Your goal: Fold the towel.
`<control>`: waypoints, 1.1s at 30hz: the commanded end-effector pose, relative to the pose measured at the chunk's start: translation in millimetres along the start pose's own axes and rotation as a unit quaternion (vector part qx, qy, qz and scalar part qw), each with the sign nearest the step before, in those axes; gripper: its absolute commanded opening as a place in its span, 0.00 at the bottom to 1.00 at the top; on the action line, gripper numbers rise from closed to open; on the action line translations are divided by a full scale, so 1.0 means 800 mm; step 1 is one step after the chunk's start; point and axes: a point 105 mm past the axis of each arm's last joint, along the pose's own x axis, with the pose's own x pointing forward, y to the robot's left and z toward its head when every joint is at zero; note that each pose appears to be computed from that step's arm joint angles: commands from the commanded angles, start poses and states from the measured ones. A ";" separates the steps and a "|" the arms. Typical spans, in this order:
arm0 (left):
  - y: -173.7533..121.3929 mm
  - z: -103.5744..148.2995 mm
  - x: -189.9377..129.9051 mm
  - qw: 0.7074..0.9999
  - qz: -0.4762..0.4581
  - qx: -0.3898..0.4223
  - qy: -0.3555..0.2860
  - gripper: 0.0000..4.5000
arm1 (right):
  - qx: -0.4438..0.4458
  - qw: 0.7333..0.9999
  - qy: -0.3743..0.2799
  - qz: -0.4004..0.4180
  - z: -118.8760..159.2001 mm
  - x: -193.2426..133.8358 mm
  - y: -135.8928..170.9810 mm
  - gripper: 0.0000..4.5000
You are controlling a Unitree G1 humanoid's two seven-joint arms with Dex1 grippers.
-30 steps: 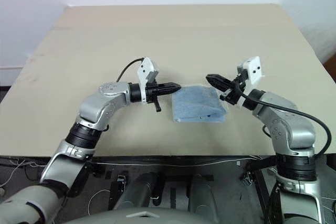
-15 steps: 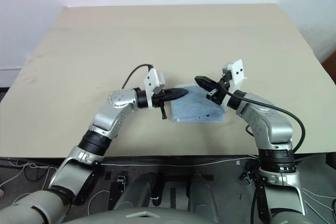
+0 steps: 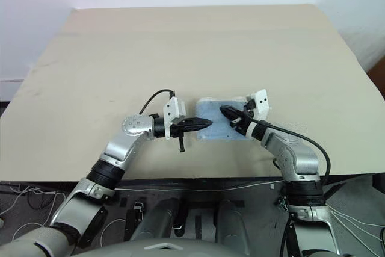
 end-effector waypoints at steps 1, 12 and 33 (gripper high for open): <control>0.002 -0.011 -0.011 1.000 0.009 -0.017 0.014 0.00 | 0.004 1.000 0.020 -0.010 -0.021 -0.003 -0.007 0.01; 0.011 -0.012 -0.010 1.000 0.015 0.014 0.020 0.00 | -0.016 0.999 0.009 0.026 -0.002 0.006 0.002 0.01; 0.022 0.024 0.040 0.996 -0.009 0.069 -0.056 0.00 | -0.095 0.995 0.037 -0.004 0.020 0.010 -0.011 0.01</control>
